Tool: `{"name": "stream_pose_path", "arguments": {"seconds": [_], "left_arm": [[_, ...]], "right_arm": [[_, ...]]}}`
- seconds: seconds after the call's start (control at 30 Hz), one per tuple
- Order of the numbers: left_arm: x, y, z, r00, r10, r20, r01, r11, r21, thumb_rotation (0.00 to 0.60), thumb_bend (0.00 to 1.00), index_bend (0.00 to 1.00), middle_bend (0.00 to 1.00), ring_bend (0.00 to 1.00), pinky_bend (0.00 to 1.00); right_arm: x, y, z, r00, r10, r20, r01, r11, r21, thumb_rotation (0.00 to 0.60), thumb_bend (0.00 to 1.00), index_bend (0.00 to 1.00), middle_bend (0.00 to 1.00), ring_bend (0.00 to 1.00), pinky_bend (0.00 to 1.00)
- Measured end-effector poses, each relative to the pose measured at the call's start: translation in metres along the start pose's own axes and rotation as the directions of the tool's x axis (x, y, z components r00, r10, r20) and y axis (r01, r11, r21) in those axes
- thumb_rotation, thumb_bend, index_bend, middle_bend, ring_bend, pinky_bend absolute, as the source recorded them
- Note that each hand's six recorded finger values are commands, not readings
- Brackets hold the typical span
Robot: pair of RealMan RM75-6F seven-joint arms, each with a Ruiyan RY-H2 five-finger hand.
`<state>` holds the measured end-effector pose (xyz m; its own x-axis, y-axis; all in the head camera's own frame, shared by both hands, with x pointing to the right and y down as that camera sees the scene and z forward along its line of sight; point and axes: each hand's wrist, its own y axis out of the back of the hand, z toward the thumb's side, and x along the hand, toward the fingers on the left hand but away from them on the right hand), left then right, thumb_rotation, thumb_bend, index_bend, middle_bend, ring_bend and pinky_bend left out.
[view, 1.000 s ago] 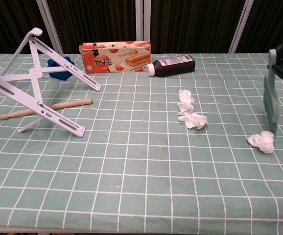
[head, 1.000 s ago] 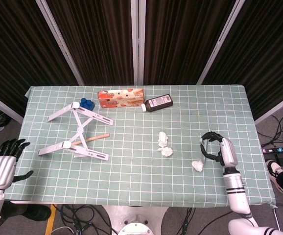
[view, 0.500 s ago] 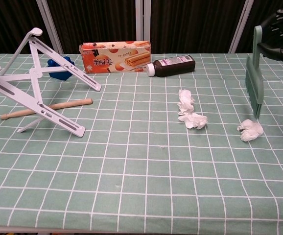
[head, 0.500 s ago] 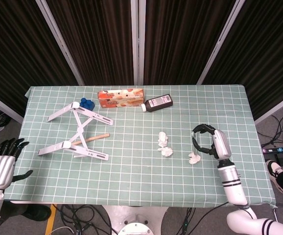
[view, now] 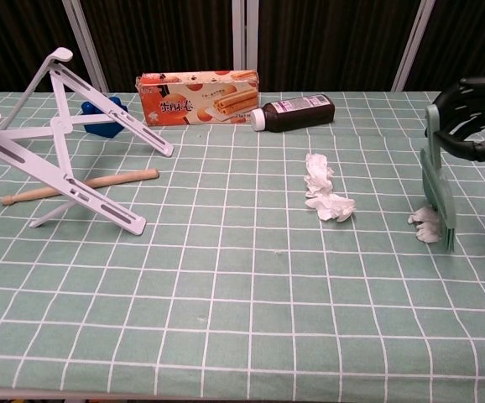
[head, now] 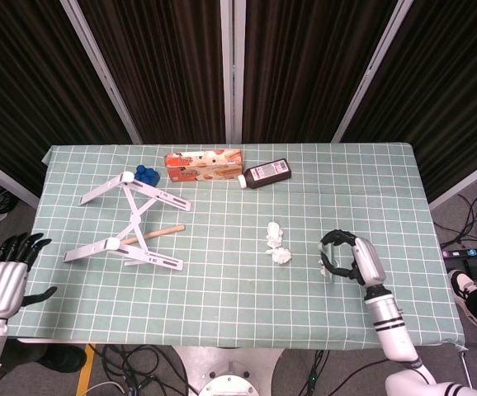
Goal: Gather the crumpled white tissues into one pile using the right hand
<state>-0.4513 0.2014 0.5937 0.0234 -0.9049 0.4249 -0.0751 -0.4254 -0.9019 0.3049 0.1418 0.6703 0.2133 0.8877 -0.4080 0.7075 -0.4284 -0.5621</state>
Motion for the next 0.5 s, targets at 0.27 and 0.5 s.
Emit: {"name": "stream_pose_path", "arguments": {"seconds": [0.27, 0.5], "left_arm": [[-0.004, 0.002, -0.001, 1.000, 0.005, -0.009, -0.005, 1.000, 0.002, 0.600, 0.00, 0.17, 0.11, 0.07, 0.10], [-0.004, 0.004, -0.001, 1.000, 0.007, -0.014, -0.007, 1.000, 0.004, 0.600, 0.00, 0.17, 0.11, 0.07, 0.10]], "right_arm": [[-0.038, -0.031, 0.021, 0.993, 0.043, -0.111, -0.046, 0.999, -0.027, 0.600, 0.43, 0.66, 0.61, 0.37, 0.38], [-0.057, -0.052, 0.045, 0.978, 0.079, -0.191, -0.098, 0.991, -0.094, 0.600, 0.43, 0.66, 0.61, 0.38, 0.38]]}}
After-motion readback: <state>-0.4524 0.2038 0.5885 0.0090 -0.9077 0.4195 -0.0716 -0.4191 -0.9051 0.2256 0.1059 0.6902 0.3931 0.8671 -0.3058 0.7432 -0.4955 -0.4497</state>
